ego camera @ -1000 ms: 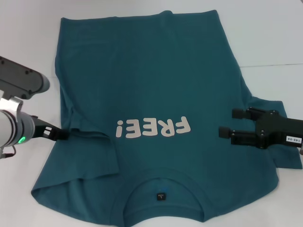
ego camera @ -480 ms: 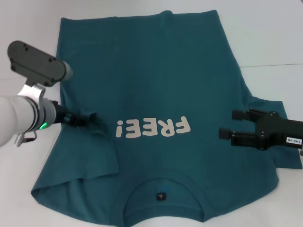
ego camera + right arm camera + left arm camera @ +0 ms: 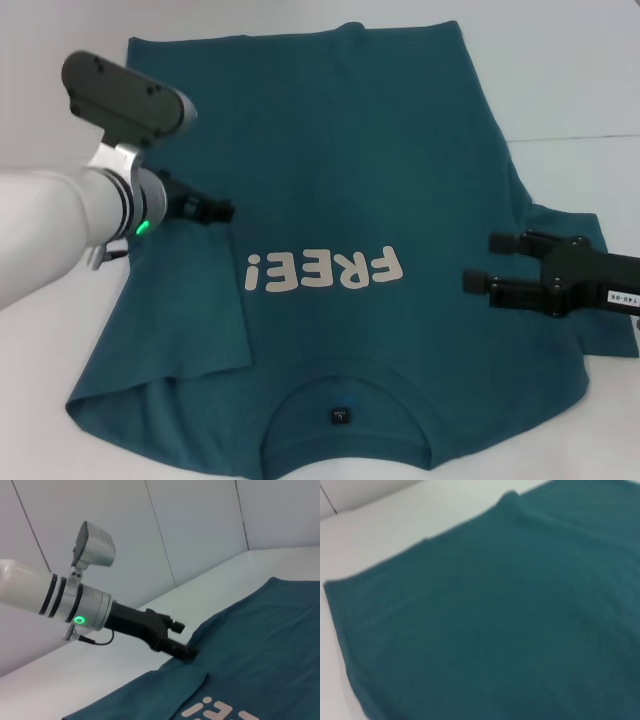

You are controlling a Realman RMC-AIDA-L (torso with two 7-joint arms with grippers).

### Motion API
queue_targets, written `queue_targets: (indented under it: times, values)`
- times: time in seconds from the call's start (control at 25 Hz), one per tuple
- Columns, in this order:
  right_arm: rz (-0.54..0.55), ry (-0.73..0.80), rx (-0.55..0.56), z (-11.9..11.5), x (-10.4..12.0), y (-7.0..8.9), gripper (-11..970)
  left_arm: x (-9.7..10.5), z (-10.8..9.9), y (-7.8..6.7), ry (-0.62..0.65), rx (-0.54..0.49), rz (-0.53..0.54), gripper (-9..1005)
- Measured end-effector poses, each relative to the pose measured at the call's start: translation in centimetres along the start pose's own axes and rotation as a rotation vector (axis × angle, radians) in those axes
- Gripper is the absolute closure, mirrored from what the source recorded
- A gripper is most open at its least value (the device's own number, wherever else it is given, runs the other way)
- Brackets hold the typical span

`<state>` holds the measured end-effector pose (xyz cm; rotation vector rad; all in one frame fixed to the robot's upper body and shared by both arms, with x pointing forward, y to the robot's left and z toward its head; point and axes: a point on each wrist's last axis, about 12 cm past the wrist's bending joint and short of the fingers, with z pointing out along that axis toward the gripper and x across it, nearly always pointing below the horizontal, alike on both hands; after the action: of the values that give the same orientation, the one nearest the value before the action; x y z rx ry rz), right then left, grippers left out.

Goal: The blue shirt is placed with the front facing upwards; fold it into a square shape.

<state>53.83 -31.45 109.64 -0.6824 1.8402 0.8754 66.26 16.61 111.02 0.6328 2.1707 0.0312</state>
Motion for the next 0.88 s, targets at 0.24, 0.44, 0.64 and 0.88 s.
queue_targets:
  times: [0.24,0.44,0.64,0.88]
  values:
    - [0.067,-0.039,0.035,-1.1,-0.2,-0.5,51,-1.3,-2.9,0.9,-0.053,0.114,-0.155,64]
    - [0.137,-0.061,0.066,-3.4,-1.6,-1.3,52,-0.1,-7.2,1.7,-0.192,0.45,-0.297,64]
    - [0.265,-0.06,0.113,-6.6,-3.8,-2.3,52,3.3,-8.8,4.2,-0.297,0.772,-0.434,64]
    - [0.541,0.103,0.27,-9.9,-6.0,-3.8,52,8.8,-8.4,4.6,-0.224,0.811,-0.467,64]
